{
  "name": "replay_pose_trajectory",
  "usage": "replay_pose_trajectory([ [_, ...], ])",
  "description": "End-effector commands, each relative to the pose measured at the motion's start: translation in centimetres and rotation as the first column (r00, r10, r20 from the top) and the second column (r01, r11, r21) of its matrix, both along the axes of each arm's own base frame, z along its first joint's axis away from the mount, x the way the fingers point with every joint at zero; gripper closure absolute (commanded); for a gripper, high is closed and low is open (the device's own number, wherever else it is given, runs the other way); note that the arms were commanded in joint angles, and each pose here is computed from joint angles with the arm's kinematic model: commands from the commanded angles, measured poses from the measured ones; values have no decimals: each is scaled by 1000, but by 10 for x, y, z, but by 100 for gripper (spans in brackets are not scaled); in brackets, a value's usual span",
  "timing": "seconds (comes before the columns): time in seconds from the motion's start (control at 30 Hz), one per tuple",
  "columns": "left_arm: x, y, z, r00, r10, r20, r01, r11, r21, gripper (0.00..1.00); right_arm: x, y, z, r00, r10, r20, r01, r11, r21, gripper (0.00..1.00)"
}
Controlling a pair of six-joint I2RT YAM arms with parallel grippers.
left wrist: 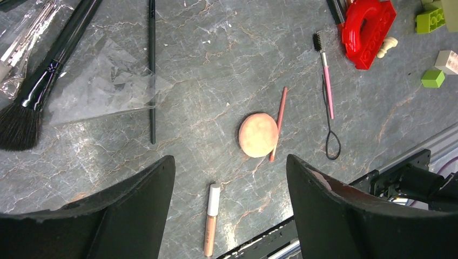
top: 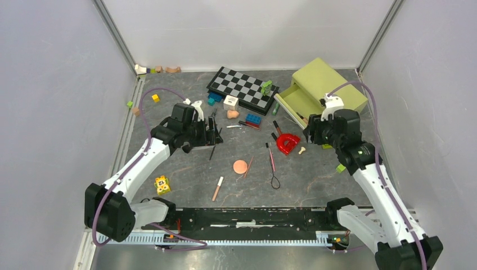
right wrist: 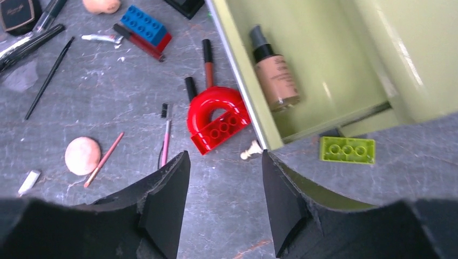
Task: Organize the makeup
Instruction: Pick up the makeup from the center of the board.
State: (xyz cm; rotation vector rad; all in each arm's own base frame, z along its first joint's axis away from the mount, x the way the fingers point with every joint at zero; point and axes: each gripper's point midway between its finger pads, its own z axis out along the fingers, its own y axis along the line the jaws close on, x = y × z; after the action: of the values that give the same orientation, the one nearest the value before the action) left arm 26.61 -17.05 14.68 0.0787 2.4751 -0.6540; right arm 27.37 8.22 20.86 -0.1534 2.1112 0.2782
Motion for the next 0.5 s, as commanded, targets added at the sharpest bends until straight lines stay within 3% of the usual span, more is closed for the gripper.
replay_pose_trajectory([
  [0.0,1,-4,1,998,-58,16,58,998,-1,18,13,30,26,991,116,62,-116,993,-6,43],
  [0.2,3,1,5,998,-40,43,39,999,17,19,14,93,16,976,218,25,-214,971,-108,45],
  [0.47,1,5,5,999,-23,24,22,999,38,19,51,143,-29,971,220,-92,-234,952,-195,54],
])
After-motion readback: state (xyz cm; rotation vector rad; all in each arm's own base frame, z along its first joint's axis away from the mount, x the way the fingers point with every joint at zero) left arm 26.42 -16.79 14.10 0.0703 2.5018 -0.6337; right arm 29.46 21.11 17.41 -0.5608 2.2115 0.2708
